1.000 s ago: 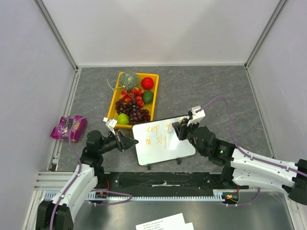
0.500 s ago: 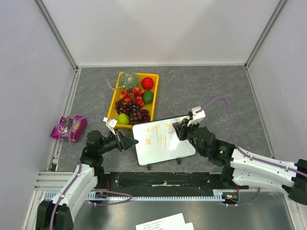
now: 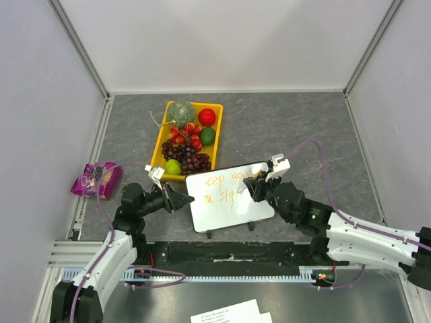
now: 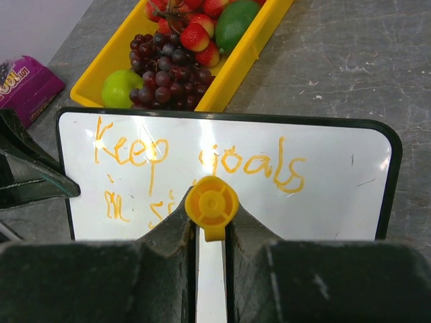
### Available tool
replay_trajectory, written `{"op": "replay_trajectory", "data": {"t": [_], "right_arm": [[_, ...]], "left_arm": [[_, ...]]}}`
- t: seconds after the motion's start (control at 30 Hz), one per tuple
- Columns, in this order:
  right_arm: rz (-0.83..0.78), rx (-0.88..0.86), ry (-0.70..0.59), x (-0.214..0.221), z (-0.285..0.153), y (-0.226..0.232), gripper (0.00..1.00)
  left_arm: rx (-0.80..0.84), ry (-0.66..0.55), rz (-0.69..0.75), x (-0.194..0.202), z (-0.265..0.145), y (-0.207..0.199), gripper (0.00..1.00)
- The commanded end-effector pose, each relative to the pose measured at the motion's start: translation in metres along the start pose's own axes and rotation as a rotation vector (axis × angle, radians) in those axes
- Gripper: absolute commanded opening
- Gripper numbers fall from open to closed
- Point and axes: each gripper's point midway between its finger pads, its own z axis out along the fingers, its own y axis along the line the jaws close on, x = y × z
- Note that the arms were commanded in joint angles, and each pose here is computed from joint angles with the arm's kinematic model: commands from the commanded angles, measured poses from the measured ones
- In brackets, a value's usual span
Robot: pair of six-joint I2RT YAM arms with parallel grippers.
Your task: Write a sentence on the whiteboard
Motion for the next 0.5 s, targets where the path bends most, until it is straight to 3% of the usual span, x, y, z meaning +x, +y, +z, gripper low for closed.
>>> {"op": "replay_trajectory", "data": {"t": [0.0,0.17,0.47], "right_arm": [[0.012,-0.007,0.033,0.013,-0.001,-0.003,0.0],[0.009,-0.002,0.042,0.018,0.0,-0.005,0.0],[0.008,0.018,-0.028,-0.01,0.0,-0.002,0.0]], "left_arm": [[-0.009,-0.034,0.055,-0.007,0.001,0.002,0.02],[-0.006,-0.032,0.057,-0.007,0.001,0.002,0.02],[-0.007,-0.035,0.057,-0.008,0.001,0.002,0.02]]}}
